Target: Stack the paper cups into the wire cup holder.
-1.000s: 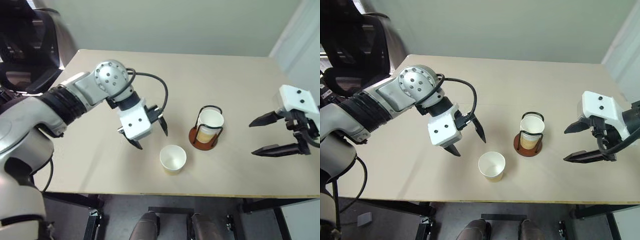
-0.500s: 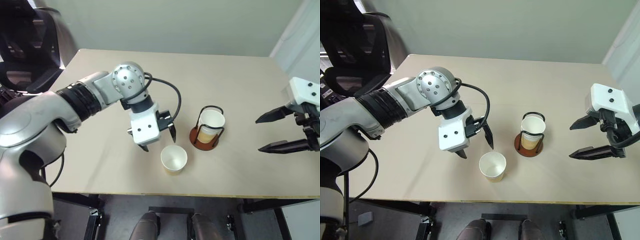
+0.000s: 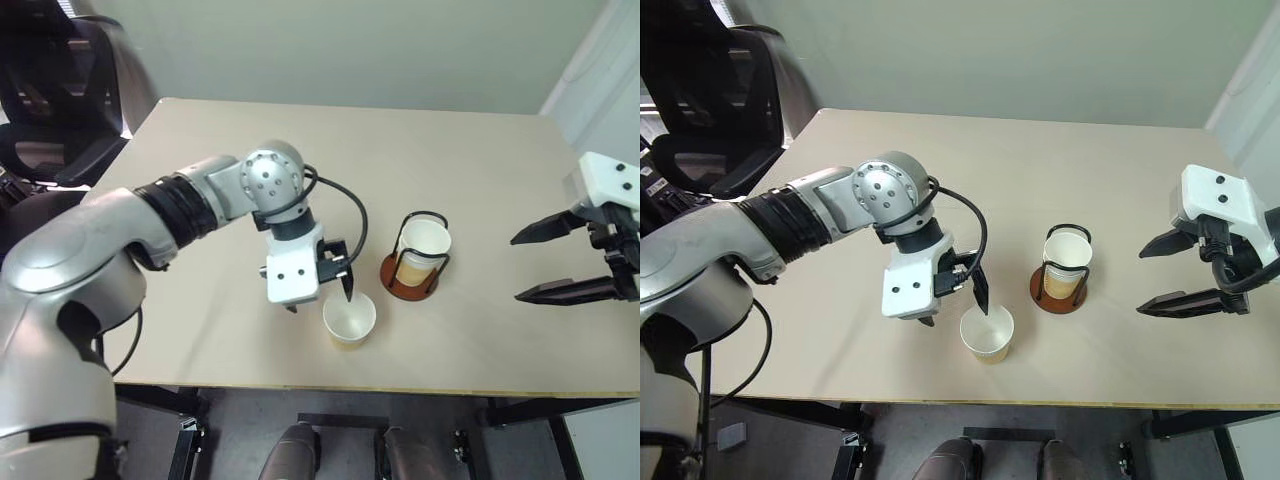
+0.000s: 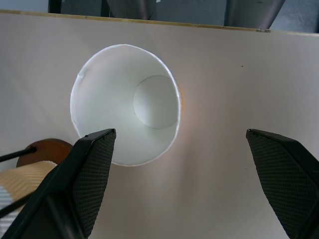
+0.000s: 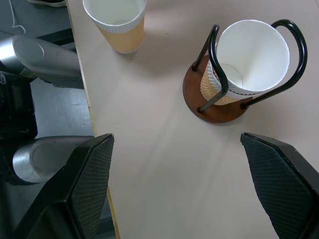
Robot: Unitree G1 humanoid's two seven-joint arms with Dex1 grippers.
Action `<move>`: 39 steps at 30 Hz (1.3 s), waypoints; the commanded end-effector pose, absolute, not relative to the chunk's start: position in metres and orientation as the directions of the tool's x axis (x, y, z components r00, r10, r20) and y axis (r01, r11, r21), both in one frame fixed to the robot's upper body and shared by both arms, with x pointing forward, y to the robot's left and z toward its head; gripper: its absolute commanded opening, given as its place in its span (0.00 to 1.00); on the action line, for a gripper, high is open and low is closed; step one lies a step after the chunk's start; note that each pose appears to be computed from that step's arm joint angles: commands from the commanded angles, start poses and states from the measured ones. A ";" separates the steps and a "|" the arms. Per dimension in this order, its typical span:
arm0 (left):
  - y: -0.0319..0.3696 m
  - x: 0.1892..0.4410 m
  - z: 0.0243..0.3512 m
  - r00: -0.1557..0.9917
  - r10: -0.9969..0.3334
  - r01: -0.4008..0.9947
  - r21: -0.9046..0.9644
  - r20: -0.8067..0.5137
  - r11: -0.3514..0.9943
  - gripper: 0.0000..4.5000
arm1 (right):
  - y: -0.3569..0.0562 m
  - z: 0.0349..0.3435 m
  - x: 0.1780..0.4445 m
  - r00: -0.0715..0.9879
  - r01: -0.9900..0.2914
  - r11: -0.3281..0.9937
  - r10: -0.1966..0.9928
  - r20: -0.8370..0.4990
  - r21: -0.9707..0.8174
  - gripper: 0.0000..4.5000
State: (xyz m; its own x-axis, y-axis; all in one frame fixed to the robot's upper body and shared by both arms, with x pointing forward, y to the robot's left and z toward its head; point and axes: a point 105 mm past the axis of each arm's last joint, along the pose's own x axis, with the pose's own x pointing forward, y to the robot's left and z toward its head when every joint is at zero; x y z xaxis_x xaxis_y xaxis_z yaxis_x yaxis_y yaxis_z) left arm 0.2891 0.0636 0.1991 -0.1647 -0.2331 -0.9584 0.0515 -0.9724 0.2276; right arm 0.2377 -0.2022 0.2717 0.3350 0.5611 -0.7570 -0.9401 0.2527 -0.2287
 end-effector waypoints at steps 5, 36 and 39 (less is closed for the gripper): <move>0.061 0.290 0.197 -0.147 -0.207 -0.012 0.211 -0.967 -0.977 1.00 | -0.200 0.280 0.236 0.362 -0.932 0.248 0.571 -0.737 -0.265 0.92; 0.048 0.304 0.173 -0.109 -0.198 -0.080 0.207 -0.974 -0.975 0.29 | -0.192 0.255 0.238 0.324 -0.946 0.197 0.588 -0.741 -0.257 0.93; 0.047 0.305 0.176 -0.116 -0.220 -0.041 0.226 -0.969 -0.973 0.06 | -0.184 0.253 0.237 0.280 -0.958 0.137 0.624 -0.730 -0.251 0.93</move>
State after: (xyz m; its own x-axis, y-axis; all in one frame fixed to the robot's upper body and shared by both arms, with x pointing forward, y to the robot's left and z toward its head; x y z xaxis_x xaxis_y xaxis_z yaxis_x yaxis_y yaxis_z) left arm 0.3042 0.0495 0.1668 -0.1203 -0.1932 -0.9738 -0.0479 -0.9786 0.2001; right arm 0.2387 -0.1887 0.2469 0.2830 0.6128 -0.7378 -0.9591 0.1816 -0.2170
